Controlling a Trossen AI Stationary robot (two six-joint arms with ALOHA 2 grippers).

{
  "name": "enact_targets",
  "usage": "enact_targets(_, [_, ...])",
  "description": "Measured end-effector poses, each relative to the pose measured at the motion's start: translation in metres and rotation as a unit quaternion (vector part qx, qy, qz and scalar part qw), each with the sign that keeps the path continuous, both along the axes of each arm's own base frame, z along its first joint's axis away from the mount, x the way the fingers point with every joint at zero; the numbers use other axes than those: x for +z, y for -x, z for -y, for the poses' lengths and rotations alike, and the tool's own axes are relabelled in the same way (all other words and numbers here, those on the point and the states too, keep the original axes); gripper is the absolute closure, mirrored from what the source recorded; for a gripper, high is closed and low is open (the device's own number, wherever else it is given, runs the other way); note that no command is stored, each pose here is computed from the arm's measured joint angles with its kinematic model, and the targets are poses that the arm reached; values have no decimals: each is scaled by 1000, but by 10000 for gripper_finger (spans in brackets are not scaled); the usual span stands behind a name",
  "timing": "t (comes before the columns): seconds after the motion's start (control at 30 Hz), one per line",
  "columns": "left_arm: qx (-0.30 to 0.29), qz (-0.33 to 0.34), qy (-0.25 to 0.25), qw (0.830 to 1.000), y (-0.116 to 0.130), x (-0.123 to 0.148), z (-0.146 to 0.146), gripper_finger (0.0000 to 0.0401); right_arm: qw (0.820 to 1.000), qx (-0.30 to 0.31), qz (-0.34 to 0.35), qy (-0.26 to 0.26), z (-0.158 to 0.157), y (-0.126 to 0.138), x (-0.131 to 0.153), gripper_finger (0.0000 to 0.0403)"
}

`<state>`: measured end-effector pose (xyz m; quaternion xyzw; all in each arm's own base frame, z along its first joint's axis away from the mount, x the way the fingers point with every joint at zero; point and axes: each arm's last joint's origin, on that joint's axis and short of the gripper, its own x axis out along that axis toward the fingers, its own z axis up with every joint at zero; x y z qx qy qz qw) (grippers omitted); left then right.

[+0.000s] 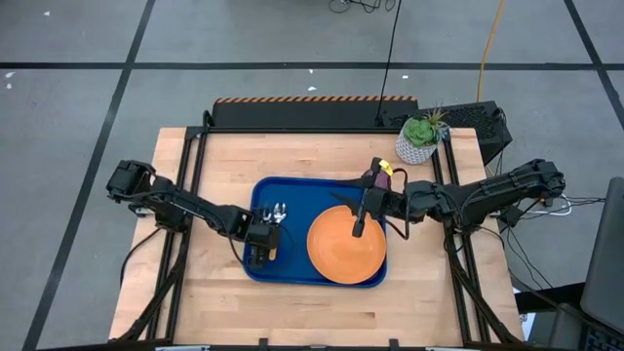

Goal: Pick and place plate/cup/fork/spoon on tray
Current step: Adjust the yellow spoon on the blue serving tray, then adjust the orange plate on the blue serving tray

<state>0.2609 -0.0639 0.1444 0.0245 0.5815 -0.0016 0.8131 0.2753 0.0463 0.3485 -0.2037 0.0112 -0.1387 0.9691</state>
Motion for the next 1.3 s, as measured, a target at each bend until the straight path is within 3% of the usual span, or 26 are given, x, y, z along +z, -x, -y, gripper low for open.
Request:
enact_targets(0.73, [4, 14, 11, 1000, 0, 2, 10, 201, 1000, 0, 0, 1, 0, 0, 0, 289])
enact_targets(0.9, [9, 22, -5, 1000, -3, 9, 6, 201, 1000, 0, -6, -5, 0, 0, -1, 289])
enact_targets(1.13, [-11, 11, -87, 996, -16, 40, -1, 201, 993, -35, -105, -33, 1, 3, -23, 289])
enact_targets(1.3, [-31, 62, -126, 990, -33, 61, -5, 201, 965, -80, -235, -89, 5, 16, -45, 289])
